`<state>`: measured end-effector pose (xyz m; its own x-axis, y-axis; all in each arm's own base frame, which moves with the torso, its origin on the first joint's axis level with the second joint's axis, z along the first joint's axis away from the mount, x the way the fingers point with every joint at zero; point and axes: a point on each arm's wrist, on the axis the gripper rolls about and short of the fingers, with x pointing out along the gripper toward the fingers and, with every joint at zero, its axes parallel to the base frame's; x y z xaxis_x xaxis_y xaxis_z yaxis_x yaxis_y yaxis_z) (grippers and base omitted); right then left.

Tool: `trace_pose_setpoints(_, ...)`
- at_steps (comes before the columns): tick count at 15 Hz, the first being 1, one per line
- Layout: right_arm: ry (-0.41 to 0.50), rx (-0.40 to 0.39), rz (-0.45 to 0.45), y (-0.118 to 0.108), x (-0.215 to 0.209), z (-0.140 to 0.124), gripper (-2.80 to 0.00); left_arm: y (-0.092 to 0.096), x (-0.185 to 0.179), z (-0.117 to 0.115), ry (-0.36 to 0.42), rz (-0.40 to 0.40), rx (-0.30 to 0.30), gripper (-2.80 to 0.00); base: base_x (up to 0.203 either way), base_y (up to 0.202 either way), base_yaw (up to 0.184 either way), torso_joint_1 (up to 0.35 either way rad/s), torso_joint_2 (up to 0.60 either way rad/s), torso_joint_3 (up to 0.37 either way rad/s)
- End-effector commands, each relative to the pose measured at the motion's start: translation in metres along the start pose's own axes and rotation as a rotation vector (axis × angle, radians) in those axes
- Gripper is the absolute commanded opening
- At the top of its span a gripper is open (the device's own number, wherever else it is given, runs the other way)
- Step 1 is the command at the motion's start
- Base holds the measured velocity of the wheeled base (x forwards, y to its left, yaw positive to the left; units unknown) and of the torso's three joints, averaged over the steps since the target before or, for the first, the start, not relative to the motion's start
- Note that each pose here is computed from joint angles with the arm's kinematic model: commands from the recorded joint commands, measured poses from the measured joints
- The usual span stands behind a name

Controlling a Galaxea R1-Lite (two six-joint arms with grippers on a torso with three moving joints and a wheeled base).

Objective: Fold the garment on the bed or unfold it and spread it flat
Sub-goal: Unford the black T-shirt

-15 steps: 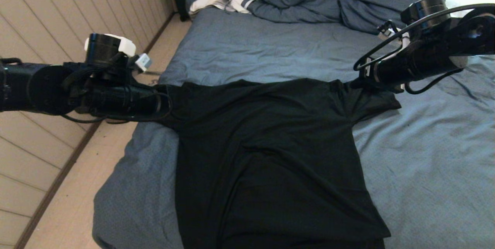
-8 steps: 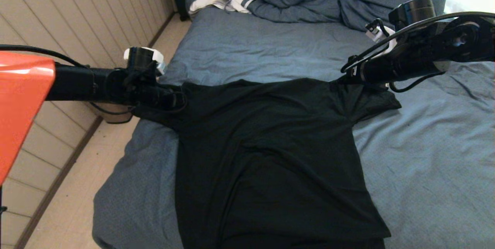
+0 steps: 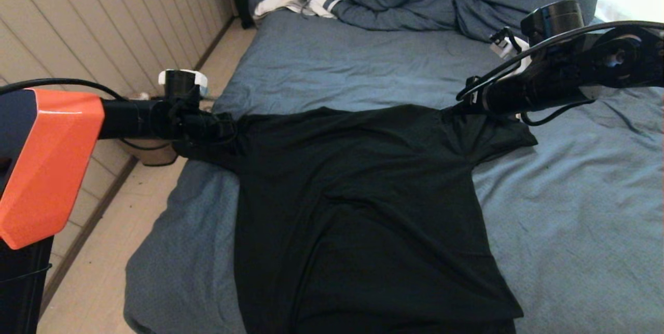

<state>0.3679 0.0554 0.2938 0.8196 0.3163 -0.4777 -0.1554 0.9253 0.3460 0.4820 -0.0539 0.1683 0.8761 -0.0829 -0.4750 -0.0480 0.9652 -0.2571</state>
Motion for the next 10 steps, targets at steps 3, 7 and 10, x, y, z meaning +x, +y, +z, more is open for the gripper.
trace_pose_setpoints(3,-0.009,-0.001,0.003,-0.001,0.002,-0.003,-2.80,0.019,0.005,0.007,-0.067,0.094,-0.023,-2.80,0.000,0.000,0.000,0.000,0.00,0.000)
trace_pose_setpoints(7,-0.006,0.001,0.001,-0.002,0.001,-0.005,-2.80,0.043,0.000,0.018,-0.110,0.162,-0.052,-2.80,0.000,0.000,0.000,0.000,0.00,0.000)
trace_pose_setpoints(10,0.001,0.007,-0.013,-0.008,0.008,-0.005,-2.80,0.062,-0.019,0.037,-0.161,0.198,-0.105,-2.80,0.000,0.000,0.000,0.000,0.00,0.000)
